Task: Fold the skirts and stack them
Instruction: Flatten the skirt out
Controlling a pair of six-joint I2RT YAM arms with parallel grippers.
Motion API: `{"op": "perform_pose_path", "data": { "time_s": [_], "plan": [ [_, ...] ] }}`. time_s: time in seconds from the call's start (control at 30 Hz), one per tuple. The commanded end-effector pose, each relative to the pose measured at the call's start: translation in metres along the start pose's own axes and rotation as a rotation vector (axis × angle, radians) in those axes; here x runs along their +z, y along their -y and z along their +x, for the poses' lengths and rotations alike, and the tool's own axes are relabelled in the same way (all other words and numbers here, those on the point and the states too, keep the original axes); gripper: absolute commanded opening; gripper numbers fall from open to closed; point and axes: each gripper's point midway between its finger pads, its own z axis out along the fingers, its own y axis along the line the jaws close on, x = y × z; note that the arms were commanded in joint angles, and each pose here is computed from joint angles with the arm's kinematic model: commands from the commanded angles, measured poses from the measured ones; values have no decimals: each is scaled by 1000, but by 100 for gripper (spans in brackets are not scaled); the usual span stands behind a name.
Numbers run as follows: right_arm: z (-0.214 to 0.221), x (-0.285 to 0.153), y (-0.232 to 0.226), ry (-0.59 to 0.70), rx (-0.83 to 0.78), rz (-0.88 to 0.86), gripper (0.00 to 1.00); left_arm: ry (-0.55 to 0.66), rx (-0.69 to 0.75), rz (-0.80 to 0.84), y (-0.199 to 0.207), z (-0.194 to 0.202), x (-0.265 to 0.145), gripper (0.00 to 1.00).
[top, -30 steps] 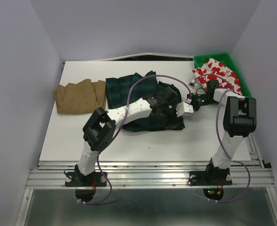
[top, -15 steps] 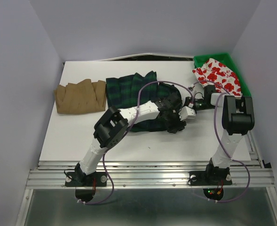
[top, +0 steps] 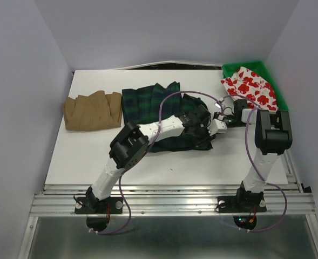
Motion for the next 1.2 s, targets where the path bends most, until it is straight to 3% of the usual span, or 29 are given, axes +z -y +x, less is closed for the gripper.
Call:
{"op": "perform_pose_path", "data": {
  "time_s": [0.0,0.1,0.27,0.37,0.7,0.9,1.07,1.13,1.17],
  "plan": [
    [-6,1,-15,22,-18,-44,1,51,21,31,5,-21,-1,37],
    [-7,1,-15,25,-8,-42,1,40,31,37,7,-16,-2,25],
    [-12,1,-18,39,8,-46,1,12,58,49,13,-4,-8,15],
    [-17,0,-16,56,4,-27,1,2,97,37,17,1,-12,0],
    [-41,-5,-13,135,17,68,1,32,398,-165,49,-10,-80,0],
    [-46,-6,-10,132,-28,122,1,49,518,-320,47,-8,-126,0],
    [-44,-7,-8,116,-27,138,1,10,675,-461,35,20,-138,0],
    [-44,-8,-10,112,-28,132,1,32,731,-471,44,24,-139,14],
    [-47,-9,-11,114,-36,132,1,58,746,-472,49,19,-144,33]
  ]
}}
